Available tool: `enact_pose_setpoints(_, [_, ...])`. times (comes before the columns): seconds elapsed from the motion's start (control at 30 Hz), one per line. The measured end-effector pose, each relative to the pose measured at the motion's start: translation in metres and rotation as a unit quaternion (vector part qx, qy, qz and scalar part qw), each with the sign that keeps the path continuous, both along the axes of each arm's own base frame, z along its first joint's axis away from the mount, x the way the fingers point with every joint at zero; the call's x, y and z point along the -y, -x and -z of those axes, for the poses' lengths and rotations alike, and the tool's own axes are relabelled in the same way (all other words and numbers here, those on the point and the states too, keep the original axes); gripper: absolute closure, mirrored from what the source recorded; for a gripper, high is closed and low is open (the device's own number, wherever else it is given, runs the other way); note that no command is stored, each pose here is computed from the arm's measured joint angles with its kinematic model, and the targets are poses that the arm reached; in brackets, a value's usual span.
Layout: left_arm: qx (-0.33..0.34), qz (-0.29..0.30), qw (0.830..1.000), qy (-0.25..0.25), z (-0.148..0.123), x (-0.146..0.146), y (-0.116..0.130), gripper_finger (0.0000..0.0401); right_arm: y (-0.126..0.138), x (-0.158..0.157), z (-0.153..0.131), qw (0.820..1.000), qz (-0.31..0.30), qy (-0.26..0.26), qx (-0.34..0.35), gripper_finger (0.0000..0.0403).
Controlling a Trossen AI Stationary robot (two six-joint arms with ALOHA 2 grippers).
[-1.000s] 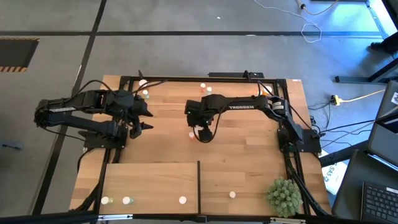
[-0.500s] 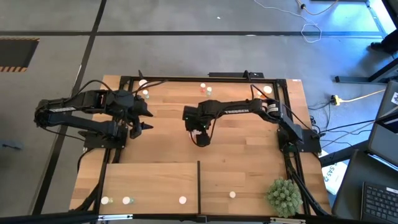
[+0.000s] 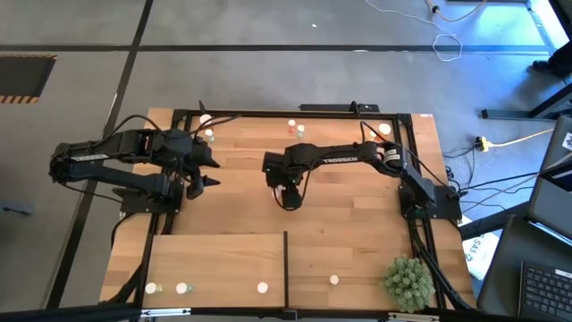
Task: Pick and place medicine bottles onto shelf by color
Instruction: Put the middle orange pill bottle on the shelf
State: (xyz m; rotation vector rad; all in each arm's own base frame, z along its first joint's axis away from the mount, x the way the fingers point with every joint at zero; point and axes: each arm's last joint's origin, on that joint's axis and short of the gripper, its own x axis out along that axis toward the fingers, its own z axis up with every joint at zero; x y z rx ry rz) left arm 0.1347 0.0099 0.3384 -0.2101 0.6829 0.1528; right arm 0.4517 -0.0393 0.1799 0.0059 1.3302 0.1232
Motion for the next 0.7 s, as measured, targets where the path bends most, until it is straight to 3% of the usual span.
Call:
enact_pose_setpoints(0.27, [0.000, 0.000, 1.000, 0.000, 0.000, 0.000, 0.000, 0.0137, 0.000, 0.002, 0.000, 0.999, 0.007, 0.034, -0.003, 0.0182])
enact_pose_setpoints(0.4, [0.000, 0.000, 1.000, 0.000, 0.000, 0.000, 0.000, 0.0137, 0.002, 0.002, -0.004, 0.999, 0.006, 0.033, -0.017, 0.0195])
enact_pose_setpoints(0.7, [0.000, 0.000, 1.000, 0.000, 0.000, 0.000, 0.000, 0.0137, -0.001, 0.002, -0.053, 0.999, 0.008, 0.031, -0.007, 0.0187])
